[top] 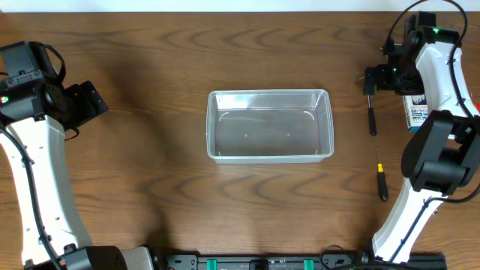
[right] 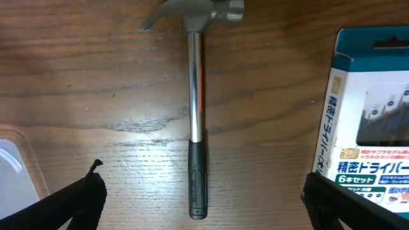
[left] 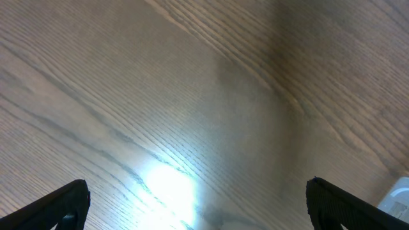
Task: Pack container
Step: 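Move the right gripper over the silver claw hammer's handle, then lower the right gripper and close it on the hammer handle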
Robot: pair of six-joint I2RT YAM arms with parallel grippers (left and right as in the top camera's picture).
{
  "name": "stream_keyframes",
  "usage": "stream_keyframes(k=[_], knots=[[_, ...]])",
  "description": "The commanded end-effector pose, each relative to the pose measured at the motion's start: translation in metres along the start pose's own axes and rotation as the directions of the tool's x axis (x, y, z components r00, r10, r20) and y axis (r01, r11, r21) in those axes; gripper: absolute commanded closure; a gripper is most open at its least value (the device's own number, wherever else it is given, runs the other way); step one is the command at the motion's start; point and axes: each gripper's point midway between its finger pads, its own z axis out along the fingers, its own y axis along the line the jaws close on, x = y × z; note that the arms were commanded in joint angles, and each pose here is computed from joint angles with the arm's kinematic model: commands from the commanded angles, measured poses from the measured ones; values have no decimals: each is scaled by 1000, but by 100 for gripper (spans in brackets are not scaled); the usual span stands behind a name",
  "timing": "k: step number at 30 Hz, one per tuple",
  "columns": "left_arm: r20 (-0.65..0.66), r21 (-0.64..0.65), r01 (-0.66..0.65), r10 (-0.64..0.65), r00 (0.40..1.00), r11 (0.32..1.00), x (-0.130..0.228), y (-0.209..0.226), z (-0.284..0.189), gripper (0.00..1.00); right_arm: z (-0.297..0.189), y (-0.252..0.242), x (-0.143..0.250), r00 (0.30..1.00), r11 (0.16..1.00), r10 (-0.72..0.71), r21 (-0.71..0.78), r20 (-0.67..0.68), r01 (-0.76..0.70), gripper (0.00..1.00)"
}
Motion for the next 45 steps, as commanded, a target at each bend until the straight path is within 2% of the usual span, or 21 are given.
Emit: stream_keyframes(k=[1, 17, 29, 45], knots=[[26, -4, -1, 1, 1000, 1000, -5, 2, -7, 2, 13, -2, -4, 999, 1000, 19, -11, -27, -20, 1], [26, -4, -1, 1, 1000, 1000, -5, 2, -7, 2, 45, -14, -7, 987, 998, -46, 29, -155, 51, 1], [26, -4, -1, 1, 1000, 1000, -5, 2, -7, 2, 47, -15, -17, 989, 995, -89, 40, -119, 94, 1], [26, -4, -1, 1, 1000, 1000, -5, 2, -7, 2, 66, 5, -18, 983, 992, -111, 41, -145, 118, 1]])
